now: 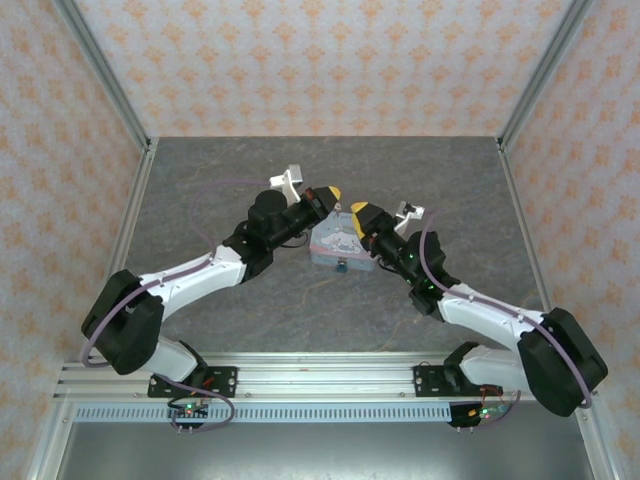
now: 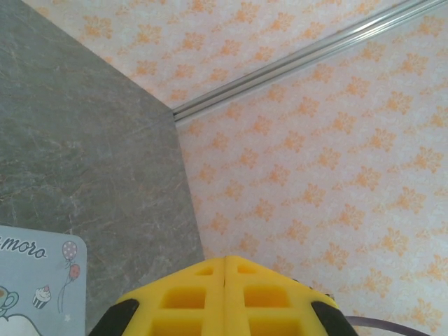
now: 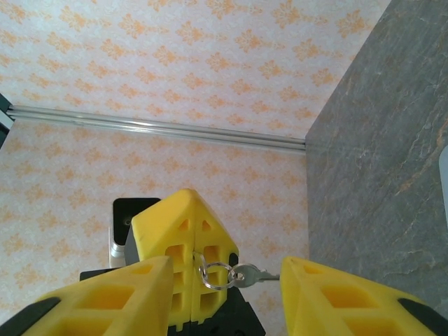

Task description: Unlock a padlock with a key

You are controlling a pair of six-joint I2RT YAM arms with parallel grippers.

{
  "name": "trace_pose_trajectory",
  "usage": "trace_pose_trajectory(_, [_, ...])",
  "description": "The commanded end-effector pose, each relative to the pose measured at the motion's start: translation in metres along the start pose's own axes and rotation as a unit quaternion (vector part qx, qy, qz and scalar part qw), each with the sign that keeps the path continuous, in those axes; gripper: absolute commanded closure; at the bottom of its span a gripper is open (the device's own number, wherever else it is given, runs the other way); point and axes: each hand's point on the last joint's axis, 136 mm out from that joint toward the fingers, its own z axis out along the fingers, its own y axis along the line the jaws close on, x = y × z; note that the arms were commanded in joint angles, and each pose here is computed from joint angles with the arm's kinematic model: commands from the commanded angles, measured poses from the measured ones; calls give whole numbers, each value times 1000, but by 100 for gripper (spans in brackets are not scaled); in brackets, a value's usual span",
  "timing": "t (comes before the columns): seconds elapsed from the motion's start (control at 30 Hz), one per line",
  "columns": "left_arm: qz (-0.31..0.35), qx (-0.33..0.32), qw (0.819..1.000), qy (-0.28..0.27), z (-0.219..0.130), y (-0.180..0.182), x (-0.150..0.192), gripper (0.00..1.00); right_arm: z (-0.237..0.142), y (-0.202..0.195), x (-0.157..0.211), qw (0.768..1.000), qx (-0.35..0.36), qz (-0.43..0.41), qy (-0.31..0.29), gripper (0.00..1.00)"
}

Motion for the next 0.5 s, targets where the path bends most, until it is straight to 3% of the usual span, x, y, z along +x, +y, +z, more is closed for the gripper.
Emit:
trace_pose_trajectory(0.0, [-11, 20, 999, -33, 1, -5, -13, 100, 10, 34, -8, 998, -56, -4, -12, 57])
trace_pose_trajectory(0.47, [-22, 19, 999, -29, 7, 0, -11, 100, 29, 34, 5, 996, -86, 6, 26, 66])
